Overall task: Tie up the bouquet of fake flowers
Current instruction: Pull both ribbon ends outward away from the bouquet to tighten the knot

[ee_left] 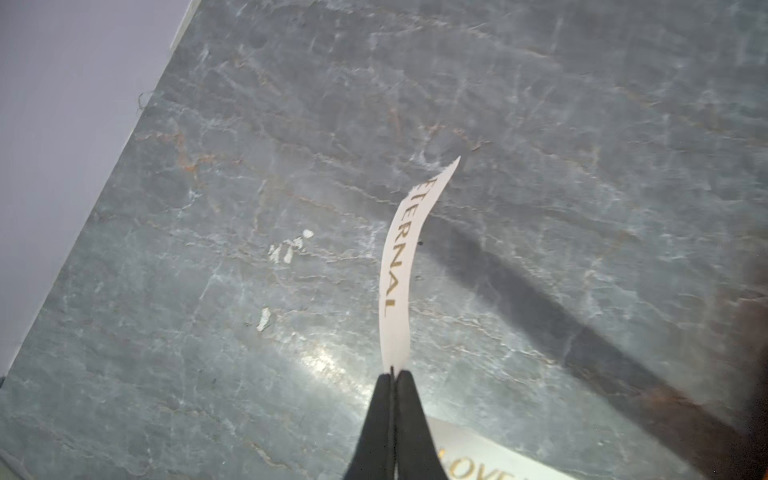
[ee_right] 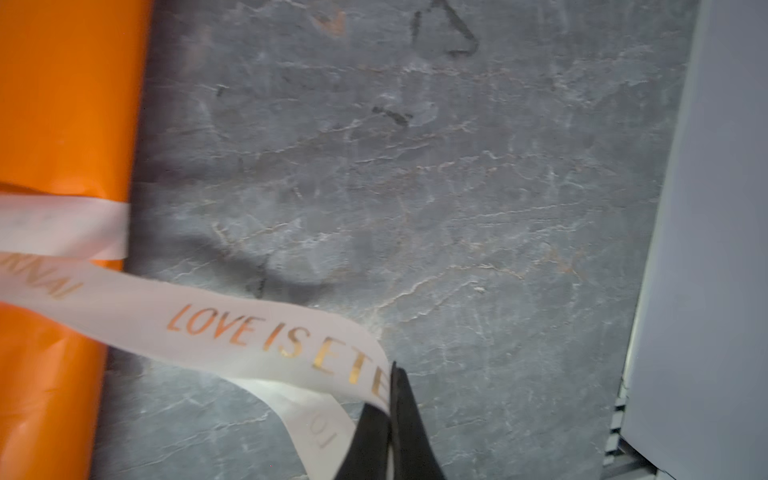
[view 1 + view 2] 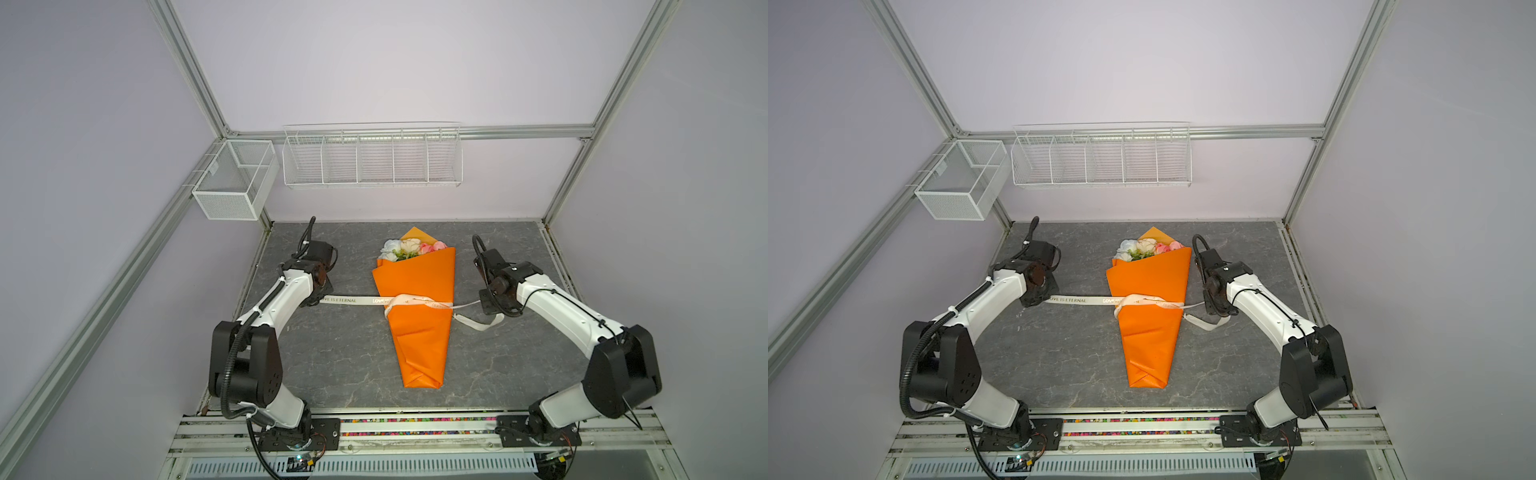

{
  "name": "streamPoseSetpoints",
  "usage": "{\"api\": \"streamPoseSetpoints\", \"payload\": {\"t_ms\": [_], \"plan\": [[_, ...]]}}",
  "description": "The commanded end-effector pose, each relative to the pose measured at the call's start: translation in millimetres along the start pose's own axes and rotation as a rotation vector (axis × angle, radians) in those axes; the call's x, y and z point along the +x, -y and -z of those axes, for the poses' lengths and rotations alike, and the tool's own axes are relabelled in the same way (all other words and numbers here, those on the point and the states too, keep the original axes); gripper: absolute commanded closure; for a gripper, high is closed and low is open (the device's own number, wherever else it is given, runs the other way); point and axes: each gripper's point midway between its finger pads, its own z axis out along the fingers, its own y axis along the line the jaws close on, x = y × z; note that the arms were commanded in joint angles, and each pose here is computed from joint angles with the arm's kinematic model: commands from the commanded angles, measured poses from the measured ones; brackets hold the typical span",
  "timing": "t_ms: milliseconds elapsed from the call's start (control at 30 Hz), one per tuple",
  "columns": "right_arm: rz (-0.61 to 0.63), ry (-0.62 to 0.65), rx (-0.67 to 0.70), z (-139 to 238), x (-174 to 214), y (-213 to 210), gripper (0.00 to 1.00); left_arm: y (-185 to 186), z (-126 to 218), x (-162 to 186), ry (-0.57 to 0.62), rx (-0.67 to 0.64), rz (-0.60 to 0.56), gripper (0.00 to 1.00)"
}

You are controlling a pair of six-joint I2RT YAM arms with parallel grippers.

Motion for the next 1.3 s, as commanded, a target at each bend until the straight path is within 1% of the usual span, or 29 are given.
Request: {"api": "streamPoseSetpoints", "payload": {"t_ms": [0,67,167,233,333,500,567,633,833,867,967,1067,1133,1233,1267], "plan": [[0.025,0.013,0.077,8.8,3.7,24.8,0.93,-10.3,14.0,-3.8,0.025,0.051,0.042,1.0],[0.018,0.028,0.091,10.3,1.9,30.5,0.93,-14.4,17.1,-0.8,0.028,0.064,0.047,1.0],[0.005,0.042,0.146,12.4,-0.3,44.5,0.93,-20.6,18.0,5.8,0.031,0.066,0.051,1.0],[-0.014,0.056,0.201,14.1,-2.4,58.0,0.93,-25.4,13.7,11.1,0.018,0.069,0.077,1.0],[-0.05,0.056,0.22,12.8,-1.9,70.9,0.93,-34.9,4.1,20.9,-0.031,0.101,0.151,1.0],[-0.102,0.023,0.21,-2.5,6.3,82.4,0.93,-59.4,-1.0,26.9,-0.05,0.163,0.306,1.0],[-0.117,0.002,0.2,-11.2,11.5,83.8,0.93,-67.8,-2.1,28.4,-0.063,0.181,0.352,1.0],[-0.176,-0.029,0.185,-20.7,16.5,94.0,0.93,-76.7,-5.9,29.0,-0.066,0.18,0.38,1.0],[-0.308,-0.035,0.144,-37.0,9.5,117.4,0.93,-93.4,-24.0,36.6,-0.127,0.191,0.46,1.0],[-0.336,-0.033,0.138,-39.7,8.2,122.8,0.93,-106.4,-28.5,36.2,-0.13,0.182,0.511,1.0],[-0.41,-0.033,0.126,-45.5,5.1,138.0,0.93,-119.2,-39.1,40.0,-0.149,0.2,0.586,1.0],[-0.47,-0.031,0.145,-56.9,4.3,155.2,0.93,-136.6,-48.9,44.2,-0.176,0.163,0.623,1.0],[-0.488,-0.039,0.174,-64.6,4.5,167.2,0.93,-146.6,-55.3,42.4,-0.184,0.165,0.665,1.0],[-0.519,-0.028,0.25,-62.0,4.5,189.8,0.93,-162.7,-61.0,37.5,-0.205,0.112,0.676,1.0],[-0.531,-0.019,0.286,-59.3,4.9,199.3,0.93,-170.4,-61.3,36.5,-0.2,0.076,0.681,1.0]]}}
